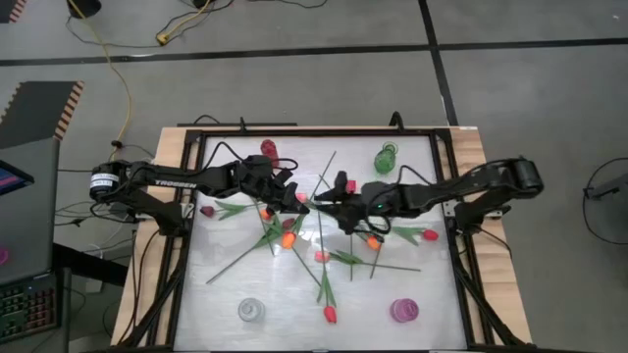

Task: Sort flowers into vase by color
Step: Put the orange flower into the green vase

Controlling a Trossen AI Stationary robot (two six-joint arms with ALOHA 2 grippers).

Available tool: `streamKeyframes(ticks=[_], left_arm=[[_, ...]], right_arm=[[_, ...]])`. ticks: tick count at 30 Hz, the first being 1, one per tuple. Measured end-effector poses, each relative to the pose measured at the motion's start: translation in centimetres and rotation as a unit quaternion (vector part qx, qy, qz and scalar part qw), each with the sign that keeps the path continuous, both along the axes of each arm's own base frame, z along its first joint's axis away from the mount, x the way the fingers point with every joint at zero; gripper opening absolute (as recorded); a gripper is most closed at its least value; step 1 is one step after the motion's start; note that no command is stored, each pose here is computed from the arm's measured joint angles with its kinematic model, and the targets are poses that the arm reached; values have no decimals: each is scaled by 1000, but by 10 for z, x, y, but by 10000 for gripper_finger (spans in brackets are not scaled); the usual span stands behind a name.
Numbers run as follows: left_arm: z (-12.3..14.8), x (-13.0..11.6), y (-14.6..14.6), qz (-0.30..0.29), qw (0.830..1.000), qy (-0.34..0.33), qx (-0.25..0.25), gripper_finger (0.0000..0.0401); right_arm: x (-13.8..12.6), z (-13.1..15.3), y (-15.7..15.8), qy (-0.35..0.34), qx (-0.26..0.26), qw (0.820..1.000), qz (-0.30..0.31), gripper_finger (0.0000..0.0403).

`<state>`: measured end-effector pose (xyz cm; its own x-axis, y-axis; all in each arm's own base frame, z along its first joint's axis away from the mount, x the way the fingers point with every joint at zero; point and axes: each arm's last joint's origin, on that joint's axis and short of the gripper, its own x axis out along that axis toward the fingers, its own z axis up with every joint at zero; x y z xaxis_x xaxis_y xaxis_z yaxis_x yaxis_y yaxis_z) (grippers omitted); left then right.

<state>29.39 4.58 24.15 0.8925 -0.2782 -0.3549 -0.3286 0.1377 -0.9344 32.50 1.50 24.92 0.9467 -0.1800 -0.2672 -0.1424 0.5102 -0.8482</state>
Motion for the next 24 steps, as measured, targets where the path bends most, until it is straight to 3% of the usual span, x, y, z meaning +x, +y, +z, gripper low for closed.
streamKeyframes(ticks=[4,11,20,24], left_arm=[[0,0,0,0,1000,0,1,5],[0,0,0,0,1000,0,1,5],[0,0,0,-2,1000,-2,8,5],[0,0,0,-2,1000,-3,8,5]], right_arm=[[15,-2,1,6,-17,999,-28,165],[26,-14,7,37,-84,996,-7,162],[28,-18,10,43,-89,995,-9,159],[28,-17,10,39,-88,995,-9,141]])
